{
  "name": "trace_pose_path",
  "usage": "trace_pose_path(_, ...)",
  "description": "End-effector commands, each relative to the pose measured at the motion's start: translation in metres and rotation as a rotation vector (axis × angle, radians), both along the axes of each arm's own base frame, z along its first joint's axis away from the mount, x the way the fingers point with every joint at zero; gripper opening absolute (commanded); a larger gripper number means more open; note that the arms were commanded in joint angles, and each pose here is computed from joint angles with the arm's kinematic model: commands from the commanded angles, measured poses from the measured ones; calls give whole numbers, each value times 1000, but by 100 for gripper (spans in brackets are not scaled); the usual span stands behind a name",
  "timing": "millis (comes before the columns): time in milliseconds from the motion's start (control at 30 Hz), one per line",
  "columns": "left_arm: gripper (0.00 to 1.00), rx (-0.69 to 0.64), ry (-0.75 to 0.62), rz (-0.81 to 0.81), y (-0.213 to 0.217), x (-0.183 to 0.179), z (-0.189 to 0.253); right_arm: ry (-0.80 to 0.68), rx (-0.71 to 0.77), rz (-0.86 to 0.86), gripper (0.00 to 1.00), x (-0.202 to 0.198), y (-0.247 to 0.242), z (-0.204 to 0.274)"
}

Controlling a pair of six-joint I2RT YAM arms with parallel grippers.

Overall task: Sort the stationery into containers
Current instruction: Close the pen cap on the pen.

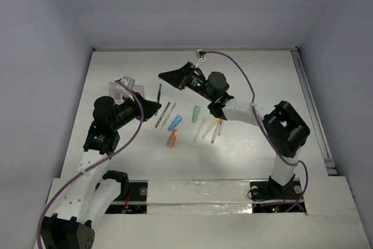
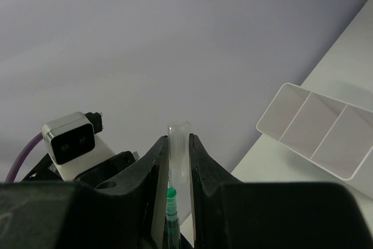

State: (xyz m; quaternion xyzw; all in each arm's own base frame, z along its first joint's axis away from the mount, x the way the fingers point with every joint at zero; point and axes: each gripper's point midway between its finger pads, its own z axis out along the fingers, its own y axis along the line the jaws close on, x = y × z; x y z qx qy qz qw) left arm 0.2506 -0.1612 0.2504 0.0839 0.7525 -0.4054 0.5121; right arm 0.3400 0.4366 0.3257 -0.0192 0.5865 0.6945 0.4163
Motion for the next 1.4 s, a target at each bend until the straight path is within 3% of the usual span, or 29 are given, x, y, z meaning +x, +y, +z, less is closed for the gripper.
trace_pose_path(0,0,-6,-73,-10,-1,2,17,-113,94,-11,0,-13,-17,47)
trace_pose_path(1367,0,-12,-77,-26,-3,1,18,-75,62,53,0,-4,-2,30)
